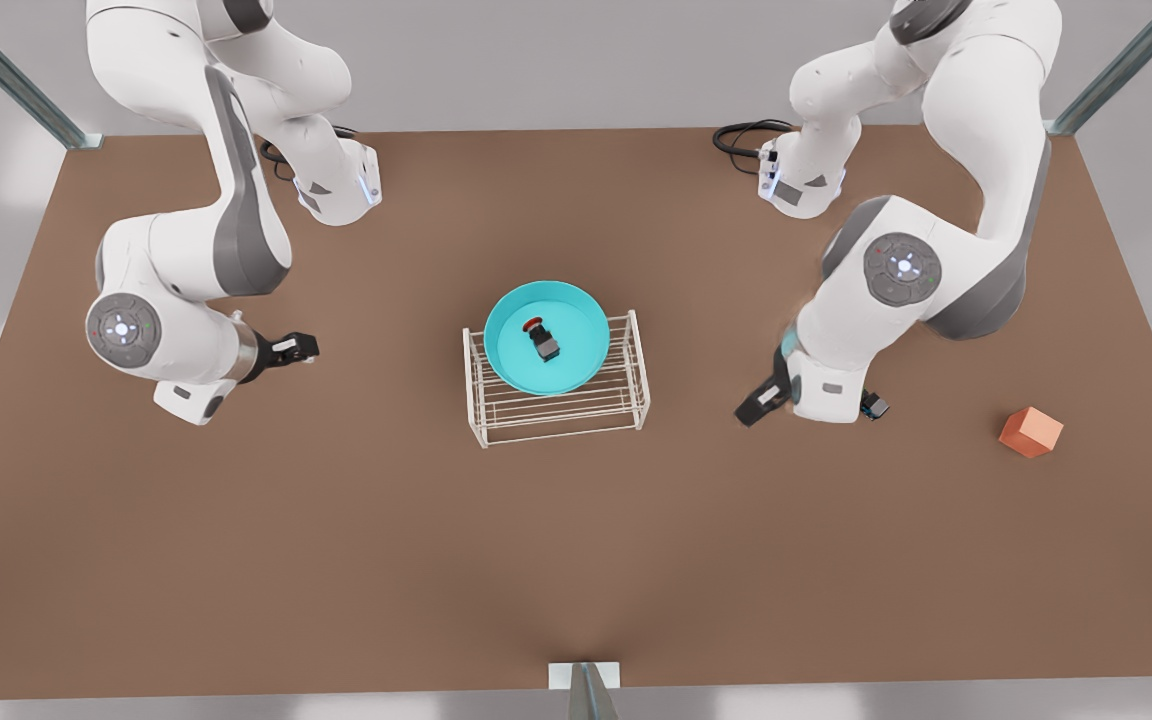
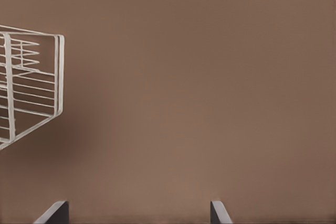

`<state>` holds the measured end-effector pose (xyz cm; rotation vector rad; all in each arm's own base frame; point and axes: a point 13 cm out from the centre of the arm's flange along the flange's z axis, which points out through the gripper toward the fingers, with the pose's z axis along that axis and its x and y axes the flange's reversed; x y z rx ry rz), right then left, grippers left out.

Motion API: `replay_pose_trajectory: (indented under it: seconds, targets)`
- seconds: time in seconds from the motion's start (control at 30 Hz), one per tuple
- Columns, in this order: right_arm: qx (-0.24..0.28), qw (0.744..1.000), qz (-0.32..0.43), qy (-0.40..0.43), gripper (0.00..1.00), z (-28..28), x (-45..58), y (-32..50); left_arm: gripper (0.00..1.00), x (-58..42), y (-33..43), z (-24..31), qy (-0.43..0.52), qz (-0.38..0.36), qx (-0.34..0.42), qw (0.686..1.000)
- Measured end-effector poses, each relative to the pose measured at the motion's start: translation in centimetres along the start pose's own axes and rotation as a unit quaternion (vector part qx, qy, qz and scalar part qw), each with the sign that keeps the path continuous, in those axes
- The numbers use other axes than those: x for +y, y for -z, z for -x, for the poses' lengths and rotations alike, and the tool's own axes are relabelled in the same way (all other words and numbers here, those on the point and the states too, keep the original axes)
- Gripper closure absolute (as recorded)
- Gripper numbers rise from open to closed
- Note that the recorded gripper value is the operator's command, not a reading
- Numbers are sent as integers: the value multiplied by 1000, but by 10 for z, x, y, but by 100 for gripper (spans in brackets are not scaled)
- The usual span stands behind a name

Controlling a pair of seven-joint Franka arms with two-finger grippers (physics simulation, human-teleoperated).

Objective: Place the plate on the shelf with right arm and place the red button switch in the plate with left arm

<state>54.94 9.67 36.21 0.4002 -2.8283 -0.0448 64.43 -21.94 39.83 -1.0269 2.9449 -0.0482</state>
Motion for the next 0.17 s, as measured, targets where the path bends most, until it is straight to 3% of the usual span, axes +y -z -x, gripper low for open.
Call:
replay_pose_trajectory:
  seconds: [0.03,0.07,0.17]
  targets:
    - [4,1000,1,-2,0,0,1,-3,0,55,-12,43,38,55,-17,998]
    - [6,1000,2,-4,0,0,2,-4,0,102,-17,43,47,88,-14,995]
    - [11,1000,4,-9,0,-1,3,-6,0,126,0,44,13,64,10,998]
